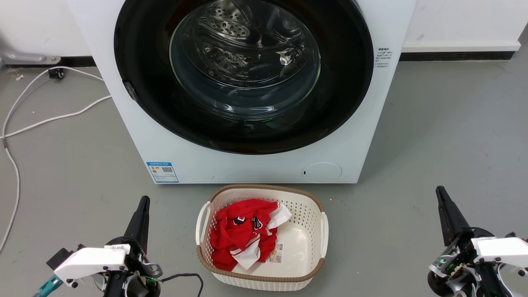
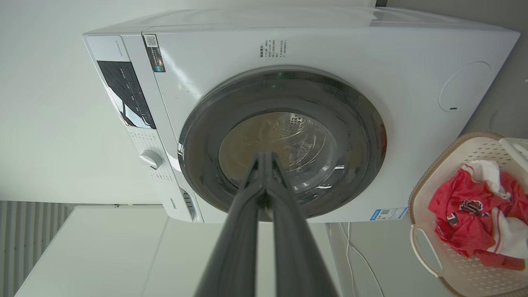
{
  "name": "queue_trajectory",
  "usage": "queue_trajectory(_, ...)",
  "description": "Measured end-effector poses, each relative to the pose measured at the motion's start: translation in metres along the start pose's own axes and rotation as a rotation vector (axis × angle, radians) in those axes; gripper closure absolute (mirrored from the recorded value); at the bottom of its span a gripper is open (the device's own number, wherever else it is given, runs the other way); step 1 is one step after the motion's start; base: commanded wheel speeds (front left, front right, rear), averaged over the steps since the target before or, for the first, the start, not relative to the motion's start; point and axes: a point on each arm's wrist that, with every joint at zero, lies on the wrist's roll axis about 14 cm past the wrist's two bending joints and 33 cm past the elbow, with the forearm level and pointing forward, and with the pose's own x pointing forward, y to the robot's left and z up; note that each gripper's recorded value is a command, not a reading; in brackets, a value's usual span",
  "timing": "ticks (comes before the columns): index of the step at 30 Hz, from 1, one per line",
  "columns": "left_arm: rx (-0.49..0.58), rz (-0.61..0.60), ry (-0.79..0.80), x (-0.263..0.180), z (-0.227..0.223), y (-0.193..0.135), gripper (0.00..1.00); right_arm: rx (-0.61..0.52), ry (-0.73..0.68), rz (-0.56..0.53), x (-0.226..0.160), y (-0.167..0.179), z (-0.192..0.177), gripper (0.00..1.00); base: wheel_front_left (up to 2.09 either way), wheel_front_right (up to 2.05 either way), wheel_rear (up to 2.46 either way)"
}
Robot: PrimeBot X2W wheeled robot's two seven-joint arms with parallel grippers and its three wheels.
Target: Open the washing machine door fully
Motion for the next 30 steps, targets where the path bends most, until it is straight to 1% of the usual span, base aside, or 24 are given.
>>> queue_trajectory(13, 0.000, 0.000, -0.001, 0.000, 0.000, 0.000, 1.00, -0.002, -0.001, 0.000, 0.000, 0.000, 0.000, 1.00, 0.00, 0.00, 0.00)
queue_trajectory(14, -0.002, 0.005, -0.001, 0.000, 0.000, 0.002, 0.00, -0.002, -0.002, -0.004, -0.001, -0.002, 0.000, 0.00, 0.00, 0.00, 0.00)
queue_trajectory(17, -0.011, 0.053, -0.003, -0.007, -0.002, 0.018, 0.00, 0.004, -0.005, -0.051, -0.008, -0.017, 0.000, 0.00, 0.00, 0.00, 0.00)
queue_trajectory(19, -0.011, 0.067, -0.005, -0.010, -0.003, 0.023, 0.00, 0.004, -0.012, -0.066, -0.011, -0.023, 0.001, 0.00, 0.00, 0.00, 0.00)
queue_trajectory(25, 0.005, 0.051, -0.005, -0.009, -0.008, 0.017, 0.00, -0.019, -0.030, -0.053, -0.011, -0.018, 0.002, 0.00, 0.00, 0.00, 0.00)
queue_trajectory(30, 0.059, 0.029, -0.008, -0.007, -0.010, 0.010, 0.00, -0.069, -0.047, -0.040, -0.011, -0.014, 0.005, 0.00, 0.00, 0.00, 0.00)
